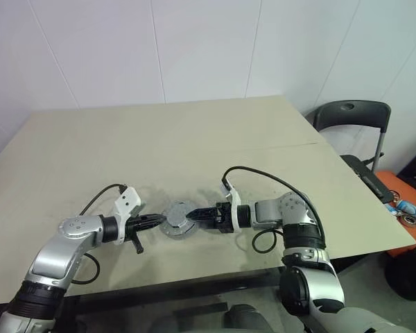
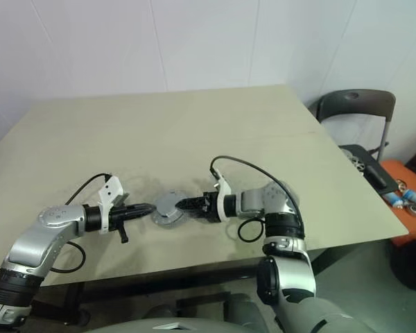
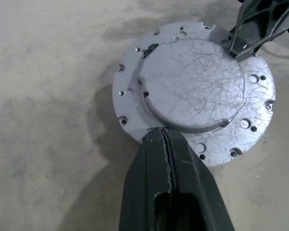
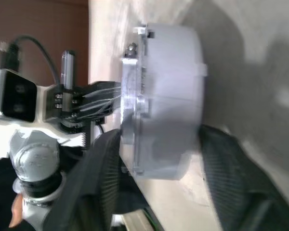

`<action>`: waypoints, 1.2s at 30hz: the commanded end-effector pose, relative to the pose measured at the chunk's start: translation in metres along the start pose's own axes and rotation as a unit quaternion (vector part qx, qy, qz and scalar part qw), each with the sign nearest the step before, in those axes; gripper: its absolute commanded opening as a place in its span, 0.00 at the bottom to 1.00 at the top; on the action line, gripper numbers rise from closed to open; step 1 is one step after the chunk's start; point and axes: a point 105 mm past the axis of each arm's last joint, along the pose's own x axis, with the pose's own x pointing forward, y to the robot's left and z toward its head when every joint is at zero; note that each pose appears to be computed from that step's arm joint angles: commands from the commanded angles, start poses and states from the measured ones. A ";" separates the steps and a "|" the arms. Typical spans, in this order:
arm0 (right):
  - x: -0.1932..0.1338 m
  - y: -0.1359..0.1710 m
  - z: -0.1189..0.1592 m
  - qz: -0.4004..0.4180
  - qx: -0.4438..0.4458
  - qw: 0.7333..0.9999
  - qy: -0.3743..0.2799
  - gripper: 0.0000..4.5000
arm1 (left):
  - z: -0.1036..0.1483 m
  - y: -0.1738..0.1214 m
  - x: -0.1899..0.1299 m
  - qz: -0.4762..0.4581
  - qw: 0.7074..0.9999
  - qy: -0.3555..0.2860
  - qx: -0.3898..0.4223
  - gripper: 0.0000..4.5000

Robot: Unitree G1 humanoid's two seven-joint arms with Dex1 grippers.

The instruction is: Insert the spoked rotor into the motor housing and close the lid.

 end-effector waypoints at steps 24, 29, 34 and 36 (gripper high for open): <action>-0.010 0.052 0.027 0.090 -0.048 0.994 -0.035 0.28 | 0.012 0.036 -0.064 0.122 0.907 -0.227 -0.333 0.00; -0.018 0.062 0.035 0.100 -0.061 0.992 -0.044 0.28 | 0.013 0.001 -0.059 0.026 0.889 -0.253 -0.382 0.08; -0.027 0.071 0.044 0.116 -0.065 0.990 -0.053 0.28 | 0.018 -0.016 -0.056 -0.022 0.871 -0.275 -0.406 0.40; -0.029 0.076 0.046 0.125 -0.068 0.988 -0.054 0.28 | 0.022 -0.020 -0.056 -0.045 0.866 -0.283 -0.410 0.55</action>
